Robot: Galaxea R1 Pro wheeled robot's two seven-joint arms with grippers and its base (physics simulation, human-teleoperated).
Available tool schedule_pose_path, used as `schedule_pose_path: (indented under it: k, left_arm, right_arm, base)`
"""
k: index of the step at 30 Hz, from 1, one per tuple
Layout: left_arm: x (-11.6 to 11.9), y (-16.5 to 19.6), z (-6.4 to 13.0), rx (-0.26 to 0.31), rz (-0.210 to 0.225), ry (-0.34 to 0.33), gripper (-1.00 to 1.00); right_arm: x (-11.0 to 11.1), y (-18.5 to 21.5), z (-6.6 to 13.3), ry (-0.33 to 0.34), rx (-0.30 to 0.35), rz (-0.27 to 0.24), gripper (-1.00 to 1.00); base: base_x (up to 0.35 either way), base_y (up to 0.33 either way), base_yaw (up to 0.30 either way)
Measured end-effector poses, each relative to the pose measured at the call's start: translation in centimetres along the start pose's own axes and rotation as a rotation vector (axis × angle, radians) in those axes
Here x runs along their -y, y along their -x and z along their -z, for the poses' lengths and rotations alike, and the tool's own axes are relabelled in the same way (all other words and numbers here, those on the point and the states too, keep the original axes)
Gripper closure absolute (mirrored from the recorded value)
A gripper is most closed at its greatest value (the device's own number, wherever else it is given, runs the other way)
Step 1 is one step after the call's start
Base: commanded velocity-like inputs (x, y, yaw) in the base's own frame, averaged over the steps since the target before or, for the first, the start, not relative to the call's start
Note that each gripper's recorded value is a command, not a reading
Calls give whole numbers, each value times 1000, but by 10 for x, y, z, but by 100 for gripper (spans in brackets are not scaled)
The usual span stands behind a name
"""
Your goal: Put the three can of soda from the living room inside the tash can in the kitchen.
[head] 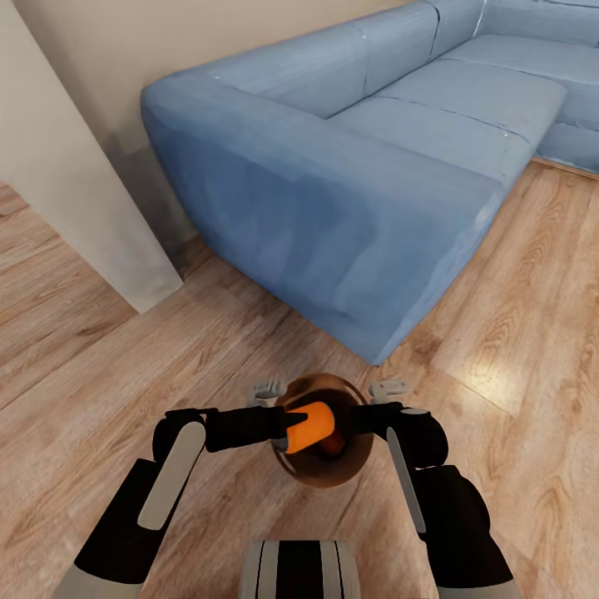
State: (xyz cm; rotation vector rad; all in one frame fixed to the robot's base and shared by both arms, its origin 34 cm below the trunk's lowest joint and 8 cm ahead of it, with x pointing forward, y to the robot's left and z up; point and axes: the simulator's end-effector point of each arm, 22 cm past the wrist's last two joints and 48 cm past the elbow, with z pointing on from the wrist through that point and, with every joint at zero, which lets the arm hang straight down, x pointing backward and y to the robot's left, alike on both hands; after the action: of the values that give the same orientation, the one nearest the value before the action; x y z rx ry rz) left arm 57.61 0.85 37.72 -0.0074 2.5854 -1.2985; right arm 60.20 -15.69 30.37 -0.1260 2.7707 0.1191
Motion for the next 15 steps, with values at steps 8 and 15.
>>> schedule_pose_path:
  k: [8,15]
  left_arm:
    - [-8,0,-5,3,8,65,100]
    - [-7,-1,-7,1,6,69,100]
  right_arm:
    - [0,0,0,1,0,0,100]
    - [1,0,0,0,0,1,100]
  base:
    - [0,0,0]
    - [0,0,0]
